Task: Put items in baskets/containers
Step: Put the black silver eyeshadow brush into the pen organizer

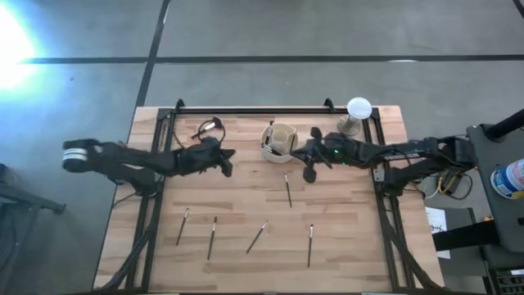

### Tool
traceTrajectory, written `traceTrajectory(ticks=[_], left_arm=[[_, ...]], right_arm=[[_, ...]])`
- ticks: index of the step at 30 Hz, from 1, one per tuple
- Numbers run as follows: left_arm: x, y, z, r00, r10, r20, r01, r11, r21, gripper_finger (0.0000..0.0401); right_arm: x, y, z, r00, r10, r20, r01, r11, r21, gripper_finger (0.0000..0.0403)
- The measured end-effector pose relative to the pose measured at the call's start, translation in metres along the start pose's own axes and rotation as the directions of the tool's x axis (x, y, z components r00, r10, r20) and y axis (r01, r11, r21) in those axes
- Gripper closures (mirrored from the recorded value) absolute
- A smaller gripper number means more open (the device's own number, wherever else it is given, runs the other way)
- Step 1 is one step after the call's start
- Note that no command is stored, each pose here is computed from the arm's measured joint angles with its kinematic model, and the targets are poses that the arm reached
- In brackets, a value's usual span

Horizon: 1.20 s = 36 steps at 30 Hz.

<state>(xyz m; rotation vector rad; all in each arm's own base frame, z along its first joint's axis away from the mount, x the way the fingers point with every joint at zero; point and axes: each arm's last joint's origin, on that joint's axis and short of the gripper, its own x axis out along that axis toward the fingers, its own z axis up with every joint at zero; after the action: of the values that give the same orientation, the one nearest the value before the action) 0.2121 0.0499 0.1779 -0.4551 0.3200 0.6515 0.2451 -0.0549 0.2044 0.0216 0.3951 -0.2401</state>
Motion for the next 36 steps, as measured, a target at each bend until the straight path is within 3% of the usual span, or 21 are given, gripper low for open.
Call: traceTrajectory(ticks=[3, 7, 13, 17, 22, 30, 36], left_arm=[[-0.006, 0.014, 0.003, 0.982, 0.139, -0.131, -0.14, 0.99, 0.004, 0.0401], [-0.008, 0.028, 0.012, 0.943, 0.252, -0.216, -0.258, 0.966, 0.004, 0.0401], [0.0, 0.054, 0.019, 0.887, 0.325, -0.327, -0.356, 0.934, -0.036, 0.0401], [0.009, 0.077, 0.018, 0.83, 0.378, -0.409, -0.446, 0.892, -0.08, 0.0397], [0.023, 0.091, 0.018, 0.788, 0.411, -0.458, -0.491, 0.869, -0.064, 0.0366], [0.051, 0.087, 0.035, 0.781, 0.421, -0.461, -0.484, 0.875, -0.022, 0.0319], [0.065, 0.091, 0.029, 0.695, 0.499, -0.517, -0.56, 0.827, 0.045, 0.0317]], right_arm=[[-0.014, 0.002, -0.01, 0.999, -0.019, 0.038, 0.017, 0.999, 0.031, 0.0394], [-0.031, 0.001, -0.021, 0.996, -0.049, 0.074, 0.045, 0.997, 0.06, 0.0394], [-0.049, 0.0, -0.026, 0.986, -0.063, 0.152, 0.052, 0.996, 0.075, 0.0394], [-0.059, 0.0, -0.025, 0.978, -0.064, 0.199, 0.049, 0.996, 0.079, 0.0394], [-0.066, -0.001, -0.027, 0.972, -0.064, 0.226, 0.048, 0.996, 0.078, 0.0394], [-0.068, -0.001, -0.028, 0.97, -0.064, 0.232, 0.05, 0.996, 0.068, 0.0394], [-0.068, -0.001, -0.028, 0.971, -0.064, 0.232, 0.05, 0.997, 0.067, 0.0394]])
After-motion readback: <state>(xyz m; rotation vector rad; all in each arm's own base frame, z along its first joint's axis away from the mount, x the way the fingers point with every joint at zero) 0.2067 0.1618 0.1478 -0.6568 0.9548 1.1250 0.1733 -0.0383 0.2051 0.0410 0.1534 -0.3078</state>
